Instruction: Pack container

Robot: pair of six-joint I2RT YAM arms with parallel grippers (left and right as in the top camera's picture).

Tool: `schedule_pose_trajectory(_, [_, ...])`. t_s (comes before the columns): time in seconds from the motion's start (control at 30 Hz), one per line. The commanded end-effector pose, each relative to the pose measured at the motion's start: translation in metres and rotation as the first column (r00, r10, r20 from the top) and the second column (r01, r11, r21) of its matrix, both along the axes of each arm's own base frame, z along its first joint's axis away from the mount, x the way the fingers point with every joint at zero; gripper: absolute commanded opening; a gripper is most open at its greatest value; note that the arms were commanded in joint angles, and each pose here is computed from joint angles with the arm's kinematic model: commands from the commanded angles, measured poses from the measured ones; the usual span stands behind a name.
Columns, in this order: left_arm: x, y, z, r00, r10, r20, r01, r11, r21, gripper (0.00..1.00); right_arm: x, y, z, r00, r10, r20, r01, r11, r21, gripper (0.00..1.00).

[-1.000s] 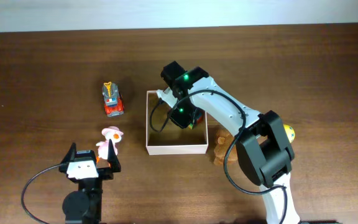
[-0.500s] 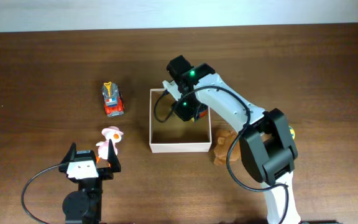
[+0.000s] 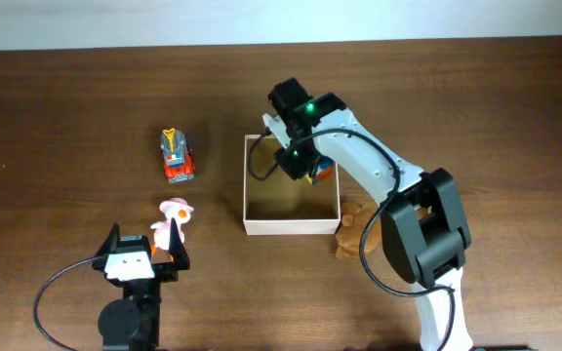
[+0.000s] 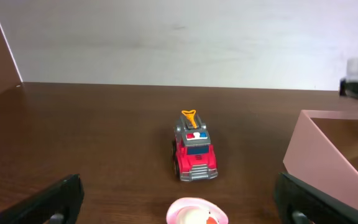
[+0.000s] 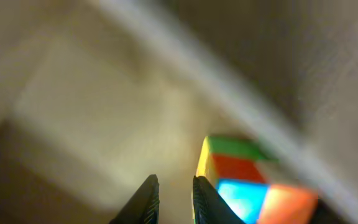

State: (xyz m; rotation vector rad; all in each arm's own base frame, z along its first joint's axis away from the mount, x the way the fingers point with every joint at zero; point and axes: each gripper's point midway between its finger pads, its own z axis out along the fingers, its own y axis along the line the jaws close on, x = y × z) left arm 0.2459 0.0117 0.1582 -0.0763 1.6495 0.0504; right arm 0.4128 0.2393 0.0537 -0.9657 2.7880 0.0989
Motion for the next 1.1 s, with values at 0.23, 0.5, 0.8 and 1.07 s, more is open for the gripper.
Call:
schedule_pose_trajectory(0.23, [0.0,0.0,-0.001,1.0,-0.005,0.003,0.005,1.0,0.014,0.99,0.021,0.021,0.026,0.996,-0.033,0.081,0.027,0.997,0.075,0.22])
schedule_pose_trajectory(0.5, [0.0,0.0,-0.001,1.0,-0.005,0.003,0.005,1.0,0.014,0.99,0.007,0.036,0.025,0.999,0.004,0.046,-0.008,0.995,0.1,0.11])
schedule_pose_trajectory(0.8, [0.0,0.0,-0.001,1.0,-0.005,0.003,0.005,1.0,0.014,0.99,0.005,0.029,0.023,0.994,0.092,0.056,-0.095,0.994,0.054,0.06])
schedule_pose_trajectory(1.07, [0.0,0.0,-0.001,1.0,-0.005,0.003,0.005,1.0,0.014,0.99,0.005,0.029,0.023,0.985,0.16,0.067,-0.163,0.986,0.039,0.04])
